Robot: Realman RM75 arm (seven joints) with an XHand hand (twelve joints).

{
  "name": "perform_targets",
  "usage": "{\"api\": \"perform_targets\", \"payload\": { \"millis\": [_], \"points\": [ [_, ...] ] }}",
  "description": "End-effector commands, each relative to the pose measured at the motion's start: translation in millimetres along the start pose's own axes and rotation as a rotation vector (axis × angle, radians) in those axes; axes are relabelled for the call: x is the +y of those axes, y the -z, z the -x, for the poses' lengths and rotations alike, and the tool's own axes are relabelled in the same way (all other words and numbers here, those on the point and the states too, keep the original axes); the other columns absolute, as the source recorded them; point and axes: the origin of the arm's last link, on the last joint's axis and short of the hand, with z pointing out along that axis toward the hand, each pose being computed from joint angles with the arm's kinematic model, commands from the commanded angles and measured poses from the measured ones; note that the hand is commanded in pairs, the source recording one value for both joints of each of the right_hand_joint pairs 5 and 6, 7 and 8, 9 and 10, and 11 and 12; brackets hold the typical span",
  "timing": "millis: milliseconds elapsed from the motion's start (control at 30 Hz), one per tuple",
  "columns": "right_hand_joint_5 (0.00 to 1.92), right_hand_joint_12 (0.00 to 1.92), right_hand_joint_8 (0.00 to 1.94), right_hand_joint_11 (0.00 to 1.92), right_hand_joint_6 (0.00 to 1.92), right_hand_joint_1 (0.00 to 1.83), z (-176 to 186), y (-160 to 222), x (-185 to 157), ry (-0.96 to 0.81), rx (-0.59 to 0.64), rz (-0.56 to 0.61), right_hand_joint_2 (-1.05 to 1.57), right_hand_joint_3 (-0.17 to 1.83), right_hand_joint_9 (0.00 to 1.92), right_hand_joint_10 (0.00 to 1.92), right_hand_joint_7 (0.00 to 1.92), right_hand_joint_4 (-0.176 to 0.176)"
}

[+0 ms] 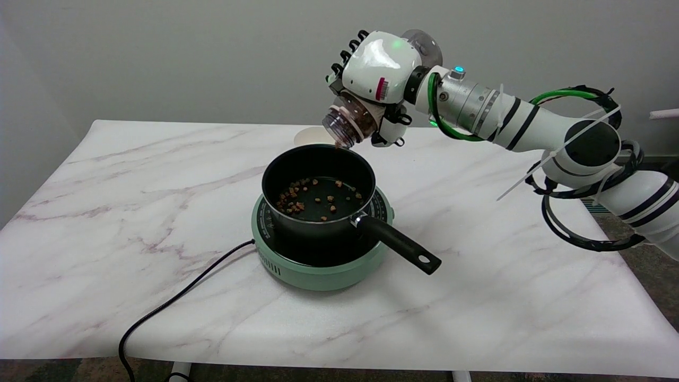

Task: Pour the contents of the bottle into the soup pot.

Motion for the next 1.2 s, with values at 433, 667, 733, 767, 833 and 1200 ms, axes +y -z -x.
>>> {"api": "perform_targets", "payload": {
  "millis": [433, 667, 733, 767, 833, 1200],
  "points": [
    [1.92, 1.25, 1.92, 1.25, 1.92, 1.27, -3.1, -5.1, -0.3, 0.089, -0.021, -0.022, 1.43, 0.64, 1.45, 1.45, 1.92, 0.000],
    [1.92, 1.24, 1.92, 1.24, 1.92, 1.28, -2.7, -5.9, -0.2, 0.149, -0.037, -0.034, 1.42, 0.64, 1.45, 1.45, 1.92, 0.000],
    [1.92, 1.24, 1.92, 1.24, 1.92, 1.28, 1.9, -5.9, -3.8, 0.142, -0.049, -0.044, 1.42, 0.65, 1.44, 1.44, 1.92, 0.000],
    [1.92, 1.24, 1.92, 1.24, 1.92, 1.27, 3.2, -5.8, -4.9, 0.143, -0.053, -0.047, 1.42, 0.66, 1.44, 1.44, 1.92, 0.000],
    [1.92, 1.24, 1.92, 1.24, 1.92, 1.27, 4.8, -5.7, -6.7, 0.145, -0.057, -0.051, 1.41, 0.66, 1.44, 1.44, 1.92, 0.000],
    [1.92, 1.24, 1.92, 1.24, 1.92, 1.27, 1.2, -5.1, -0.6, 0.178, -0.065, -0.051, 1.40, 0.68, 1.43, 1.43, 1.92, 0.000]
  ]
}}
